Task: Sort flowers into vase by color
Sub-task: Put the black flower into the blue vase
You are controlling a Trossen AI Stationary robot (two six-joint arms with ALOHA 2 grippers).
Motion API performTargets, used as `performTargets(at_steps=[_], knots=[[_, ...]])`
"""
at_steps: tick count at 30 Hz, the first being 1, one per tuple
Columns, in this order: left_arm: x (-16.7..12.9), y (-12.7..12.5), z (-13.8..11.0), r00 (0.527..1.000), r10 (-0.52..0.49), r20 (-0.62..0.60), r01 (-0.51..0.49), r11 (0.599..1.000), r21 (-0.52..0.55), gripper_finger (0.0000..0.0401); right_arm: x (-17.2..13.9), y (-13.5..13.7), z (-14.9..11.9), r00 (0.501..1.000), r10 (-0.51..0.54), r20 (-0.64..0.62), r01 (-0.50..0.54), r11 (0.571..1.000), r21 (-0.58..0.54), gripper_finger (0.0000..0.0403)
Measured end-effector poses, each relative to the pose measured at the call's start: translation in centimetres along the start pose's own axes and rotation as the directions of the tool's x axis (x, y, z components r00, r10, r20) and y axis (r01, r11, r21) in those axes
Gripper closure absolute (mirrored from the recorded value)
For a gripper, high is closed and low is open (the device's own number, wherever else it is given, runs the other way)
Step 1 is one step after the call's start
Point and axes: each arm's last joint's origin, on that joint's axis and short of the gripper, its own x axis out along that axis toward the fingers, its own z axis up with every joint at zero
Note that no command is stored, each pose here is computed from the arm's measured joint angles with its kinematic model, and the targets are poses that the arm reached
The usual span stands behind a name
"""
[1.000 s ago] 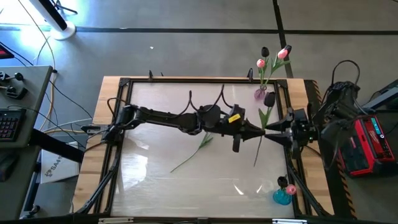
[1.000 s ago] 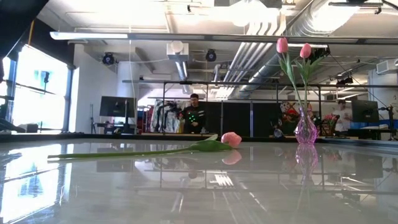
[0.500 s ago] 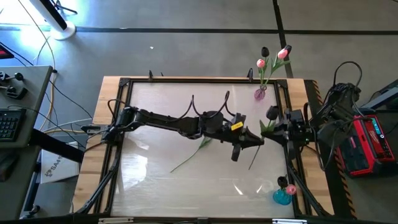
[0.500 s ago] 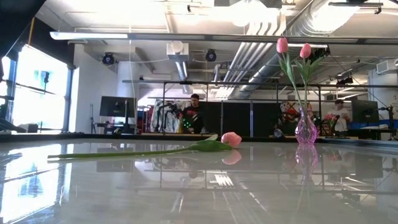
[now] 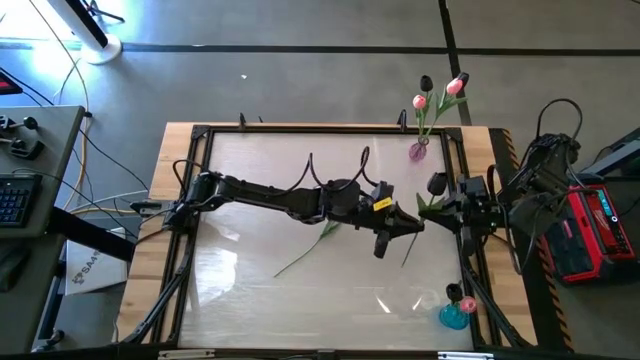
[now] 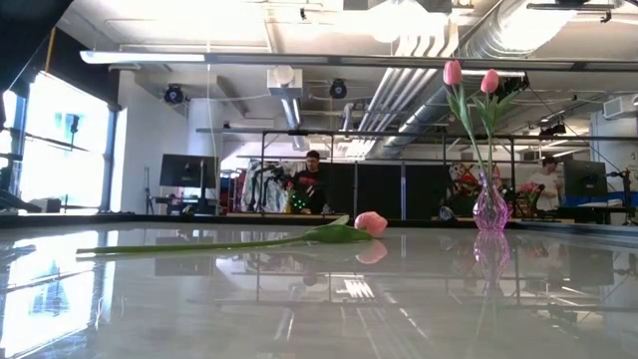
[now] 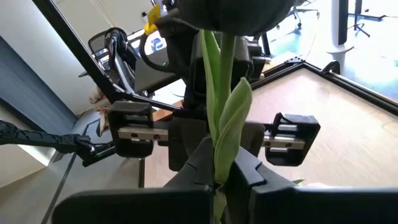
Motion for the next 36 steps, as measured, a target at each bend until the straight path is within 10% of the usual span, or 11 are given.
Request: performTargets(at_steps=[17, 27, 36], knots=[[-0.1, 0.2, -1.5, 0.988, 0.059, -0.142, -0.058, 0.998, 0.011, 0.0280, -3.5, -2.2, 2.6, 0.967, 0.069, -0.247, -0.102, 0.987, -0.124, 0.0403], [-0.2, -0.5, -2.7, 0.970, 0.090, -0.225, -0.089, 0.996, 0.013, 0.0280, -4.7, -3.9, 0.5, 0.775, 0.082, -0.627, -0.230, 0.960, -0.158, 0.0403], [-0.6, -0.6, -3.9, 0.933, 0.199, -0.301, -0.205, 0.979, 0.010, 0.0280, -4.6, -1.4, -2.4, 0.749, 0.352, -0.562, -0.457, 0.888, -0.054, 0.0403]])
